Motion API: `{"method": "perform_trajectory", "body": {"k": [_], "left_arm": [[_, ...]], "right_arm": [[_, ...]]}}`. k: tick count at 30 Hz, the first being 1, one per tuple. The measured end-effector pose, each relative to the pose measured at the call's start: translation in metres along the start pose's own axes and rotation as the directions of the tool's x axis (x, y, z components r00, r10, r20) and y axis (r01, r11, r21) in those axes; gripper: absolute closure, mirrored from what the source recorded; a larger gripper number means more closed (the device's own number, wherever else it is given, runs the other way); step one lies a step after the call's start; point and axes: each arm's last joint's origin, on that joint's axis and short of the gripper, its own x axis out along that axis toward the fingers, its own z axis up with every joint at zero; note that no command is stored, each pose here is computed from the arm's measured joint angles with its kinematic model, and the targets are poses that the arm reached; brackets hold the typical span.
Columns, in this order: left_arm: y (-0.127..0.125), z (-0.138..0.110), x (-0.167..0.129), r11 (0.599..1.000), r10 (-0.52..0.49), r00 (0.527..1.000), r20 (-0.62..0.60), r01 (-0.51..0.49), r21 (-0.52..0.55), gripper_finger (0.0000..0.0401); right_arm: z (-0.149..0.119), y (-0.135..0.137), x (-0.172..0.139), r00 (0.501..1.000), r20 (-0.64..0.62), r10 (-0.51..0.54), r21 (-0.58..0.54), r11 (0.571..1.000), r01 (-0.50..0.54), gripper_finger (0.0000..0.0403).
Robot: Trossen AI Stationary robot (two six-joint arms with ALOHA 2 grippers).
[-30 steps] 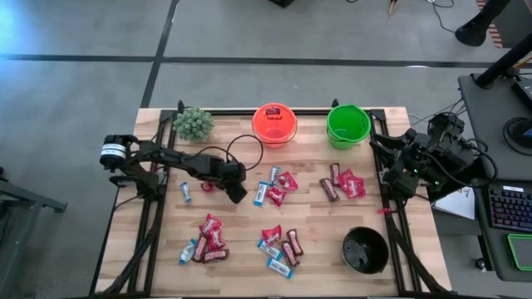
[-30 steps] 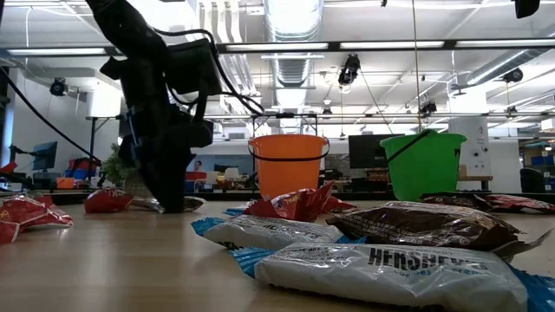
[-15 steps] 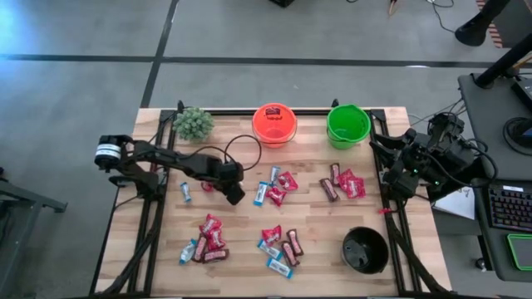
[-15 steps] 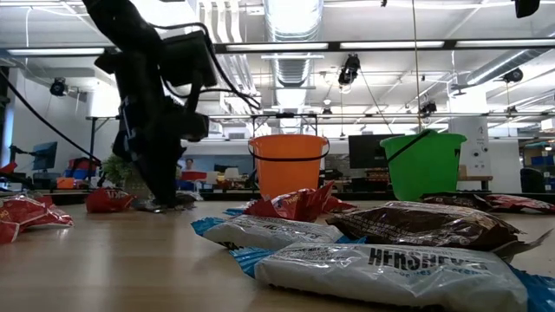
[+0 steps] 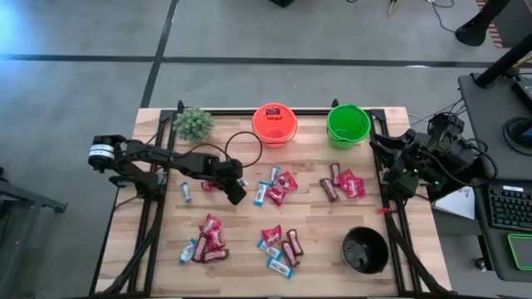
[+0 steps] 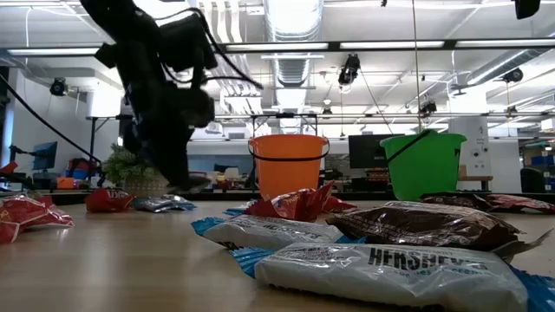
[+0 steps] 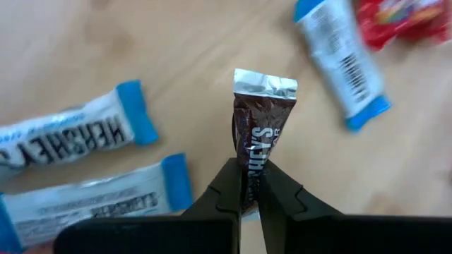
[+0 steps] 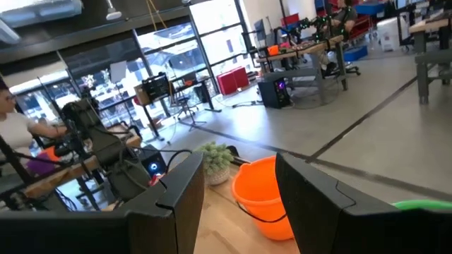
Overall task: Organize candy in baskets
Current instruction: Put the black chocolate into the green bucket
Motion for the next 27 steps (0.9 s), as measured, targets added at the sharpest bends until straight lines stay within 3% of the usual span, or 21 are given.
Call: {"method": "perform_trajectory", "body": {"k": [7,15,22,27], "left_arm": [[-0.01,0.013,-0.027,0.989,-0.146,0.973,0.18,0.142,0.034,0.0401],[-0.017,0.024,-0.069,0.962,-0.274,0.878,0.392,0.243,0.127,0.0401],[-0.02,0.028,-0.089,0.939,-0.345,0.802,0.489,0.3,0.169,0.0401],[-0.025,0.036,-0.095,0.918,-0.396,0.73,0.558,0.338,0.209,0.0401]], "right_arm": [[0.0,-0.001,0.0,0.998,0.0,-0.067,0.034,0.997,0.067,0.0236],[-0.002,0.001,0.0,0.997,0.0,-0.083,-0.075,0.994,0.083,0.0235],[-0.002,0.001,0.0,0.997,0.0,-0.078,-0.078,0.994,0.077,0.0206],[-0.002,0.004,0.001,1.0,0.001,0.03,-0.01,1.0,-0.03,0.0196]]}}
